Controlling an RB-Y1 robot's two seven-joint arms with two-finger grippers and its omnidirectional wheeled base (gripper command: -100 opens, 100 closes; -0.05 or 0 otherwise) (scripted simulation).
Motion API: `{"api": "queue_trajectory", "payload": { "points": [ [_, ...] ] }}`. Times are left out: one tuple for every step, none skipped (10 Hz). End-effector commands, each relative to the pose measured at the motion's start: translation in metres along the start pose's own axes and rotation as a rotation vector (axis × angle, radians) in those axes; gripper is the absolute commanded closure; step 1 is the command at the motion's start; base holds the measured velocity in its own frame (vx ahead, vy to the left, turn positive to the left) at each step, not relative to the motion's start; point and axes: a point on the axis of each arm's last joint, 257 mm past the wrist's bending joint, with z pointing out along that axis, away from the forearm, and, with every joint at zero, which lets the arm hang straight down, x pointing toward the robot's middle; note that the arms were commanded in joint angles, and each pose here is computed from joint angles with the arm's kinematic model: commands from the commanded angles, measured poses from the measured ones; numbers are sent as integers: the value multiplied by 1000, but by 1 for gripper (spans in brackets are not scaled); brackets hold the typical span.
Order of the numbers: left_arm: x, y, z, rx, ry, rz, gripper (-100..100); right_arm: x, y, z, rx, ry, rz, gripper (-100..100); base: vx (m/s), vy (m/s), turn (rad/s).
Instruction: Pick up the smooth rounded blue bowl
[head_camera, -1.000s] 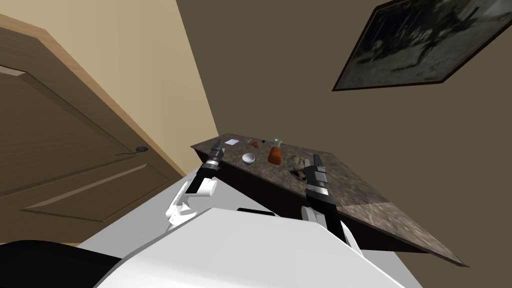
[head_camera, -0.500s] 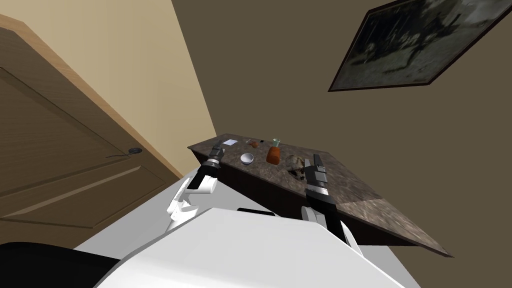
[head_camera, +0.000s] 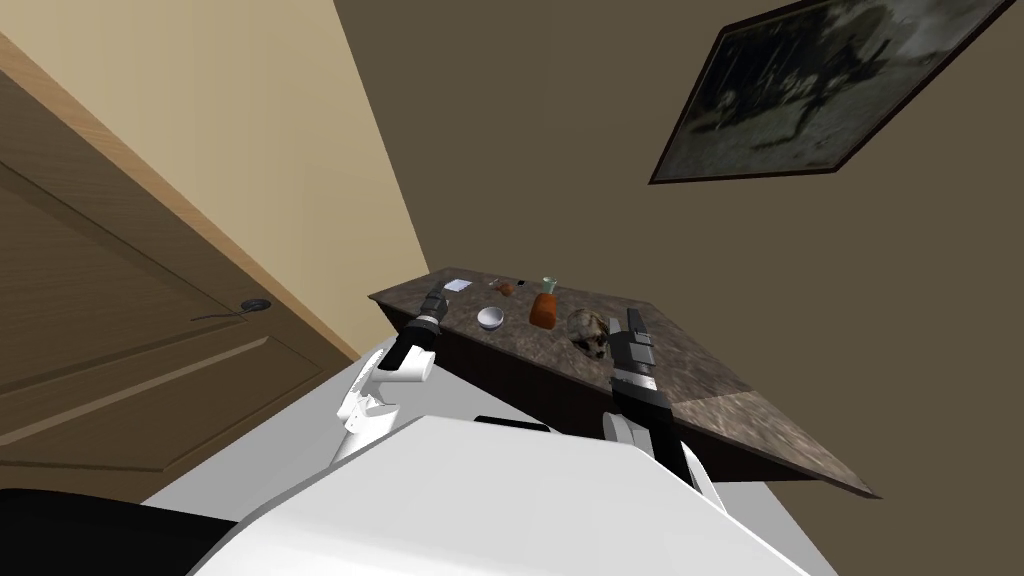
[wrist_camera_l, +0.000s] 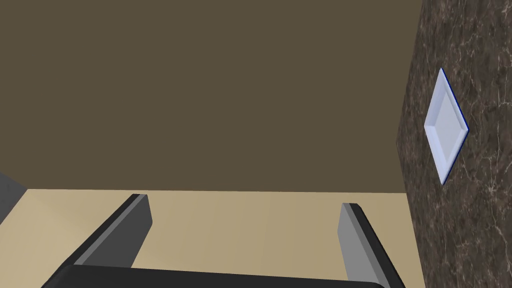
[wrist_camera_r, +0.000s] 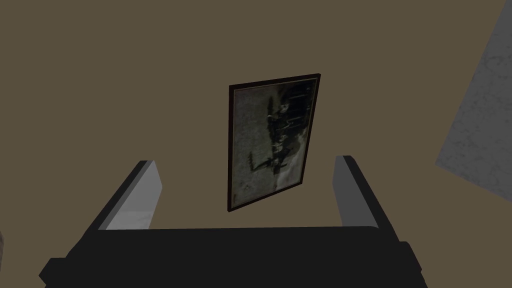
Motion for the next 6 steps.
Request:
{"api": "queue_trajectory", "payload": {
  "points": [
    [0,7,0,-31,-4,1,-100,0,0,0,0,0,0,0,3,-7,3],
    [-1,8,4,-49,-11,5,-100,0,0,0,0,0,0,0,7,-15,-64],
    [-2,15,3,-76,-15,5,-100,0,0,0,0,0,0,0,7,-16,-46],
    [-2,18,3,-85,-16,5,-100,0,0,0,0,0,0,0,4,-8,0],
    [-4,19,7,-102,-23,8,-100,0,0,0,0,0,0,0,7,-15,-64],
    [-5,25,6,-129,-27,7,-100,0,0,0,0,0,0,0,8,-15,-53]
  ]
}}
